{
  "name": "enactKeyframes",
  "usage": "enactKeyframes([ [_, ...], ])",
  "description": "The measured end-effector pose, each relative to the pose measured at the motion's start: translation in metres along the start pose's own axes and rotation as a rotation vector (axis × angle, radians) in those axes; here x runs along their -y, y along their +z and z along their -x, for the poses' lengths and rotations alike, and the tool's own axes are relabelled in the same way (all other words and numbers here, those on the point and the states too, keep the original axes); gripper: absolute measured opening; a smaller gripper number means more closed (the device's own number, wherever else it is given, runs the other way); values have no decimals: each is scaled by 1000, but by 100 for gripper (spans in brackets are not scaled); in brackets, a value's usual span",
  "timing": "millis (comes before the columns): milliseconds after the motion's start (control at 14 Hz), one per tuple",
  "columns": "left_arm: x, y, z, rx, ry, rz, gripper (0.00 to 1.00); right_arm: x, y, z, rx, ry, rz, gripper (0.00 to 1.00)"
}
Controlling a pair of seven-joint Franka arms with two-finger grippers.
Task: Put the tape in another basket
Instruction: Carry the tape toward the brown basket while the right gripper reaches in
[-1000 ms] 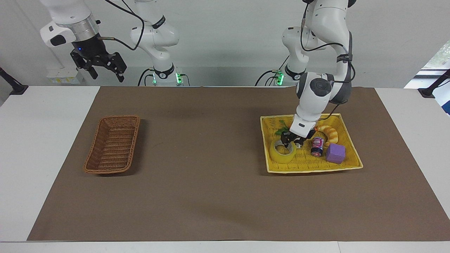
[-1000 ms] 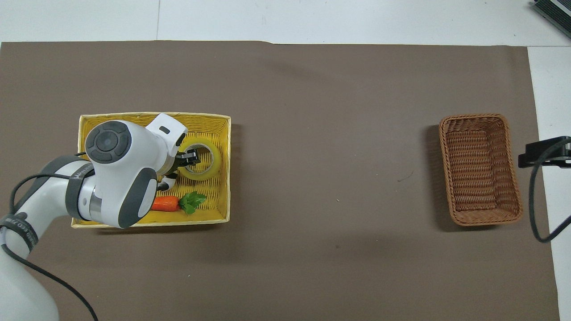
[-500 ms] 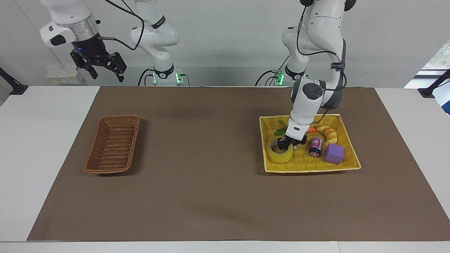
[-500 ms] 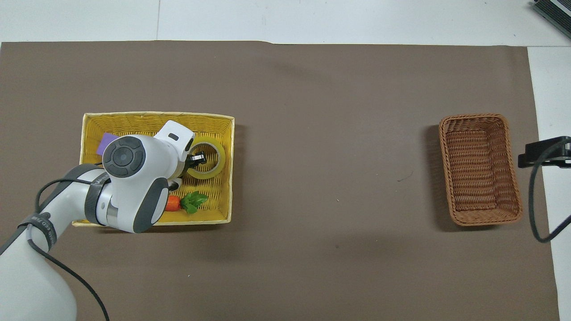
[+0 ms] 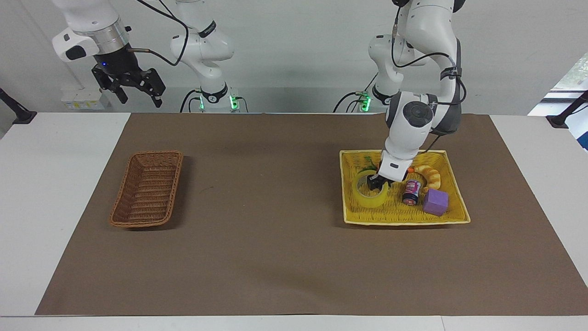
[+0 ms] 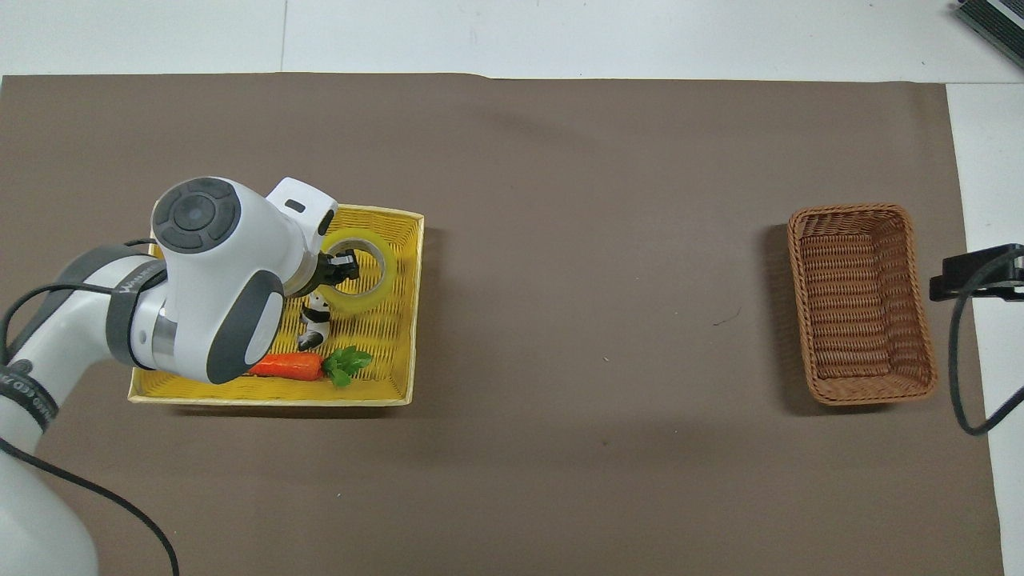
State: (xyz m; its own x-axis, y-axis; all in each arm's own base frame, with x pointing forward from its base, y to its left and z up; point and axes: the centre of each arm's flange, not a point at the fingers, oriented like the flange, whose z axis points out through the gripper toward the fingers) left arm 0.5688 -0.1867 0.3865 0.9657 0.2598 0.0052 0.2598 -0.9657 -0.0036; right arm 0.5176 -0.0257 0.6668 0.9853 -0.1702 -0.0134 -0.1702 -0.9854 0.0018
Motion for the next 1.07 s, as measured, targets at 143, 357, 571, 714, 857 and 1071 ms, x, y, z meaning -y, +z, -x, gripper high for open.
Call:
enactKeyframes([
  [143, 11, -24, -8, 6, -23, -5, 17, 0, 0, 0, 0, 0, 0, 100],
  [357, 32, -63, -21, 63, -98, 61, 17, 0, 0, 0, 0, 0, 0, 100],
  [571, 34, -81, -21, 126, -79, 145, 17, 0, 0, 0, 0, 0, 0, 100],
  [714, 17, -81, -11, 158, -47, 194, 17, 0, 0, 0, 0, 0, 0, 100],
  [857, -10, -83, 6, 182, -12, 226, 17, 0, 0, 0, 0, 0, 0, 100],
  [1071, -61, -88, 41, 197, 57, 276, 17, 0, 0, 0, 0, 0, 0, 100],
])
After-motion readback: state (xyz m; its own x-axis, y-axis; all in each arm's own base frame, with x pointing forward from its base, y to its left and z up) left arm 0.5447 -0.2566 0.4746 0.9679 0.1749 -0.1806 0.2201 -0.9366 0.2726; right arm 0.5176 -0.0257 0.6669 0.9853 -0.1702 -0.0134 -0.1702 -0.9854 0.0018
